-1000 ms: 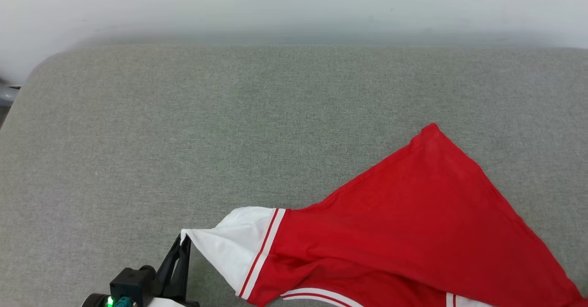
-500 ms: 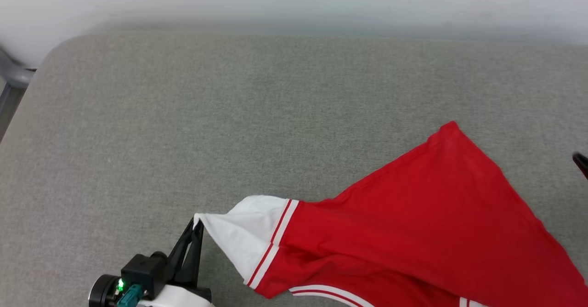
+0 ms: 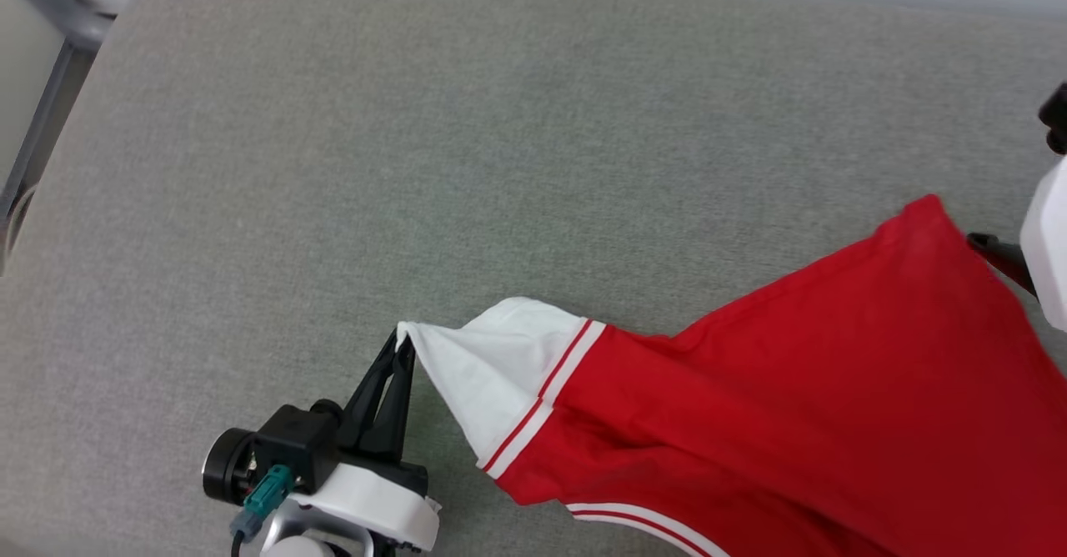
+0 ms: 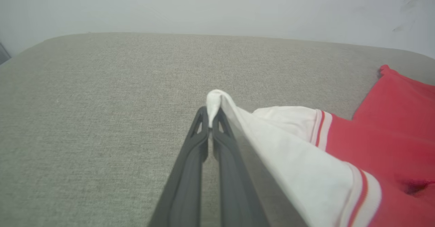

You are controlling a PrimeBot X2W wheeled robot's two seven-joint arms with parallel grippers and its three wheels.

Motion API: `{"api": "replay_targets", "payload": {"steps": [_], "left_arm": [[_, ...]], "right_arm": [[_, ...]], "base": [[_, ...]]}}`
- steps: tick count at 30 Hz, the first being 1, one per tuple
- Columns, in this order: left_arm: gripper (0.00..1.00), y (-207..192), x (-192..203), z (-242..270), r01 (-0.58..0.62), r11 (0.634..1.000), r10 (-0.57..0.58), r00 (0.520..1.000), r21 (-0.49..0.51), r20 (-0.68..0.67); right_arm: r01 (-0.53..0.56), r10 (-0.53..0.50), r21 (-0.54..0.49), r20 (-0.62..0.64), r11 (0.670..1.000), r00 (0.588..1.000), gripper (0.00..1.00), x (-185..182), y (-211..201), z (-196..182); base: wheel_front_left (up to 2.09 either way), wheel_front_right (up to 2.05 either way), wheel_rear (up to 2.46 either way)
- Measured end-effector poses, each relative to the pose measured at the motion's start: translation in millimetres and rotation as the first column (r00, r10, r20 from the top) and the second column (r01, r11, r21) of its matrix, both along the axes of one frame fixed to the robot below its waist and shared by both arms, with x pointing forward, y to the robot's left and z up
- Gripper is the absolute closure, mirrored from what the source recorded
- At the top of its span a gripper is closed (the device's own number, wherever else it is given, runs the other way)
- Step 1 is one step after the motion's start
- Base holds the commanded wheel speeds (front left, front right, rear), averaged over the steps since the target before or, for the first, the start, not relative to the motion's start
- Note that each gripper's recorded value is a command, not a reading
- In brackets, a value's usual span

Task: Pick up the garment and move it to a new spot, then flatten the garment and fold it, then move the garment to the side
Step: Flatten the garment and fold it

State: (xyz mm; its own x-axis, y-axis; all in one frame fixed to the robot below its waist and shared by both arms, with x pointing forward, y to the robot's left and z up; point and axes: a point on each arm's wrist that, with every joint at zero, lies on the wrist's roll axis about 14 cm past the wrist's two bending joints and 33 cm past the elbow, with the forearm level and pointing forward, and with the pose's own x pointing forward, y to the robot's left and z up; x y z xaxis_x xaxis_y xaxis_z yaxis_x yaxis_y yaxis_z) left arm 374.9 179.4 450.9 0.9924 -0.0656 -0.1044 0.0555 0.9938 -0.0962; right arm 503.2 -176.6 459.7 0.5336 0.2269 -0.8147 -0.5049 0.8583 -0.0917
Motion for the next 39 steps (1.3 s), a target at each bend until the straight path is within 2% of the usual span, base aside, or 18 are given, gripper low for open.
{"api": "replay_targets", "payload": {"steps": [6, 11, 15, 16, 17, 18, 24, 30, 33, 39], "left_arm": [[1.0, 6, 5, -8, -0.03, 1.0, 0.03, 0.999, -0.003, -0.023], [1.0, 12, 8, -14, -0.054, 0.999, 0.054, 0.998, -0.005, -0.038], [1.0, 15, 9, -16, -0.064, 0.998, 0.064, 0.997, 0.0, -0.042], [1.0, 15, 9, -16, -0.063, 0.998, 0.063, 0.997, 0.002, -0.042], [1.0, 15, 9, -16, -0.061, 0.998, 0.061, 0.997, 0.003, -0.042], [1.0, 15, 10, -17, -0.059, 0.998, 0.059, 0.997, 0.002, -0.044], [1.0, 14, 11, -14, -0.051, 0.999, 0.051, 0.998, 0.007, -0.031], [1.0, 16, 6, 1, -0.045, 0.999, 0.045, 0.999, 0.019, 0.013], [1.0, 22, 6, 16, -0.042, 0.998, 0.039, 0.998, 0.041, 0.057], [1.0, 25, 15, 64, -0.016, 0.996, -0.003, 0.98, 0.092, 0.2]], "right_arm": [[-0.022, 0.019, -0.028, -0.114, 0.999, 0.993, 0.0, 22, 23, -51], [-0.007, -0.005, -0.061, -0.2, 0.998, 0.98, 0.0, 21, 21, -92], [-0.018, 0.003, -0.062, -0.229, 0.998, 0.973, 0.0, 19, 24, -106], [-0.018, 0.004, -0.06, -0.231, 0.998, 0.973, 0.53, 18, 23, -107], [-0.02, 0.006, -0.06, -0.227, 0.998, 0.974, 0.95, 18, 23, -107], [-0.018, 0.005, -0.056, -0.222, 0.998, 0.975, 1.0, 18, 22, -106], [-0.007, 0.009, 0.016, -0.126, 1.0, 0.992, 1.0, 24, 27, -89], [-0.037, 0.028, 0.125, 0.072, 0.991, 0.997, 1.0, 31, 39, -40], [-0.066, 0.03, 0.173, 0.2, 0.983, 0.979, 1.0, 34, 42, -5], [-0.102, 0.002, 0.23, 0.398, 0.968, 0.917, 1.0, 24, 34, 59]], "base": [[0.0, 0.0, 0.0], [0.0, 0.0, 0.0], [0.0, 0.0, 0.0], [0.0, 0.0, 0.0], [0.0, 0.0, 0.0], [0.0, 0.0, 0.0], [0.0, 0.0, 0.0], [0.0, 0.0, 0.0], [0.0, 0.0, 0.0], [0.0, 0.0, 0.0]]}}
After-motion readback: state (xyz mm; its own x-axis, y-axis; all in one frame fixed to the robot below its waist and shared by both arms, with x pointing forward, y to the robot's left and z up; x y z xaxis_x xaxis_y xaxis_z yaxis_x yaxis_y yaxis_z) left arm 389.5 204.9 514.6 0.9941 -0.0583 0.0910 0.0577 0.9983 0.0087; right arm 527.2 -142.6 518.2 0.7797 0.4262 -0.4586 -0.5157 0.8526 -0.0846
